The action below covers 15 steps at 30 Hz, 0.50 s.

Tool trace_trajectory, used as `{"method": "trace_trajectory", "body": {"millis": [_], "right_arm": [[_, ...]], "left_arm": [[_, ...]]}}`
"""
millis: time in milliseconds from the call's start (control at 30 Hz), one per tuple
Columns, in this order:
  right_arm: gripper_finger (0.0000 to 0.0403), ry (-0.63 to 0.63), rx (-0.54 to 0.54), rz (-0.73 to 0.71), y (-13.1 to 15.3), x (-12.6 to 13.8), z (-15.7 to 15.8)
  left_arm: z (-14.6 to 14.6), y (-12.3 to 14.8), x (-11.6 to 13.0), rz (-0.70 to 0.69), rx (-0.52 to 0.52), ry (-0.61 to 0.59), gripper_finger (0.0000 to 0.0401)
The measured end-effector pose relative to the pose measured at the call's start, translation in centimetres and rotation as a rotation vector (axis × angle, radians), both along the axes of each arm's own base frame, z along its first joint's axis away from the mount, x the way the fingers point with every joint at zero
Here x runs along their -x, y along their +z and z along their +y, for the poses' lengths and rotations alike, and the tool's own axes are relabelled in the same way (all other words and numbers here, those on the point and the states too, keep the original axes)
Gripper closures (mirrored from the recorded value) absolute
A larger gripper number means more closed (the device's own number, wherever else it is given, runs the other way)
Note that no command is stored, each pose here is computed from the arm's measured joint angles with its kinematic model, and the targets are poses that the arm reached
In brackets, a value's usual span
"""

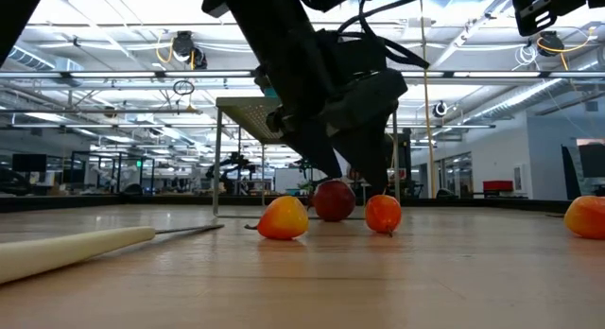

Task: Pick & Place Fruit
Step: Put the pomegranate into the blue strainer bowl on the shelf

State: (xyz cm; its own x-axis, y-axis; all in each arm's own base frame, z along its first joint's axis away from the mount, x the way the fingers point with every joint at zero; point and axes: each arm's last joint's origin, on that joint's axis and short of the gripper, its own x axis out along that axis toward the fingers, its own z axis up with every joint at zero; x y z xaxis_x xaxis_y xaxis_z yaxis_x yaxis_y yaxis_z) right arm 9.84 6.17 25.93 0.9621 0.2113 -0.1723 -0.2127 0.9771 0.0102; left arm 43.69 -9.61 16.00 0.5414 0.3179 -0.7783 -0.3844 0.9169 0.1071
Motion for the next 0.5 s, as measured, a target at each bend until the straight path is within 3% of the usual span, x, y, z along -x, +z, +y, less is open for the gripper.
{"method": "trace_trajectory", "body": {"millis": [500], "right_arm": [[0.0403,0.0,0.0,0.0,0.0,0.0,-0.01]], "left_arm": [[0.13,0.05,0.0,-0.007,-0.039,0.019,0.0015]]}}
